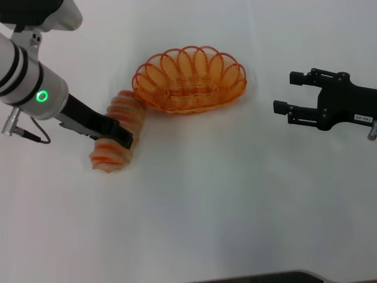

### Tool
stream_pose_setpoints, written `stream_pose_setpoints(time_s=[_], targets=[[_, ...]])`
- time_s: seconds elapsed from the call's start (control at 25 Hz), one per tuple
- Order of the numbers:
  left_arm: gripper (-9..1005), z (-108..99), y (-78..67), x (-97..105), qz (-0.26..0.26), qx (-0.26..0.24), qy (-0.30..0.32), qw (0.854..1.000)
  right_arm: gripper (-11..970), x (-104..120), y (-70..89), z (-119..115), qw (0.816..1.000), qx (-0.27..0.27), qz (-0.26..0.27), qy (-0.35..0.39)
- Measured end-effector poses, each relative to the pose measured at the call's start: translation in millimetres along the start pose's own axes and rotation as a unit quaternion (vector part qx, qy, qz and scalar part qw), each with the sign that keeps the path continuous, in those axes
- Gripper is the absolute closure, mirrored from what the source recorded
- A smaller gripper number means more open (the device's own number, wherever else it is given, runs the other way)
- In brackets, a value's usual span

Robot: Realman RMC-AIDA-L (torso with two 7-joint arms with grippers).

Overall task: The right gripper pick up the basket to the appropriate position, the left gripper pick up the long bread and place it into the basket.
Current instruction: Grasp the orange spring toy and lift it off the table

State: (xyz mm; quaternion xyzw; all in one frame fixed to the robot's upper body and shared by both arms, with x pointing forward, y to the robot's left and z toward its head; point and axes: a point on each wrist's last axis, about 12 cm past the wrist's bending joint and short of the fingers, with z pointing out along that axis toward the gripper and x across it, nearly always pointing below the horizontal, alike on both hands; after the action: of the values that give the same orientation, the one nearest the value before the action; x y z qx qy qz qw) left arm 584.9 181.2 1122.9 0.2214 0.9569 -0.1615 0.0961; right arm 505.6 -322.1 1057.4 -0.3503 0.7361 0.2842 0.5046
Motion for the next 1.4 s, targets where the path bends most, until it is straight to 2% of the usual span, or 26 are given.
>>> stream_pose_setpoints(time_s=[0.36, 0.72, 1.2, 1.32, 1.4], targets=[[373, 0.7, 1.1, 2.0, 0.013, 0.001, 0.007, 1.000, 169, -2.7, -1.6, 1.6, 1.000, 0.001, -0.002, -0.003], [430, -5.9, 3.6, 0.4, 0.019, -0.005, -0.005, 1.000, 170, -4.2, -2.7, 2.4, 1.000, 0.002, 0.001, -0.006], [537, -15.7, 23.0, 1.7, -0.002, -0.064, -0.018, 0.998, 170, -4.9, -3.3, 3.1, 1.000, 0.003, 0.001, -0.006], [562, -20.5, 26.5, 1.1, 0.016, -0.076, -0.041, 0.996, 170, -4.8, -3.4, 3.0, 1.000, 0.003, 0.001, -0.005], [576, -23.4, 27.2, 0.7, 0.050, -0.077, -0.061, 0.994, 169, -4.7, -3.1, 3.3, 1.000, 0.002, 0.000, -0.004]])
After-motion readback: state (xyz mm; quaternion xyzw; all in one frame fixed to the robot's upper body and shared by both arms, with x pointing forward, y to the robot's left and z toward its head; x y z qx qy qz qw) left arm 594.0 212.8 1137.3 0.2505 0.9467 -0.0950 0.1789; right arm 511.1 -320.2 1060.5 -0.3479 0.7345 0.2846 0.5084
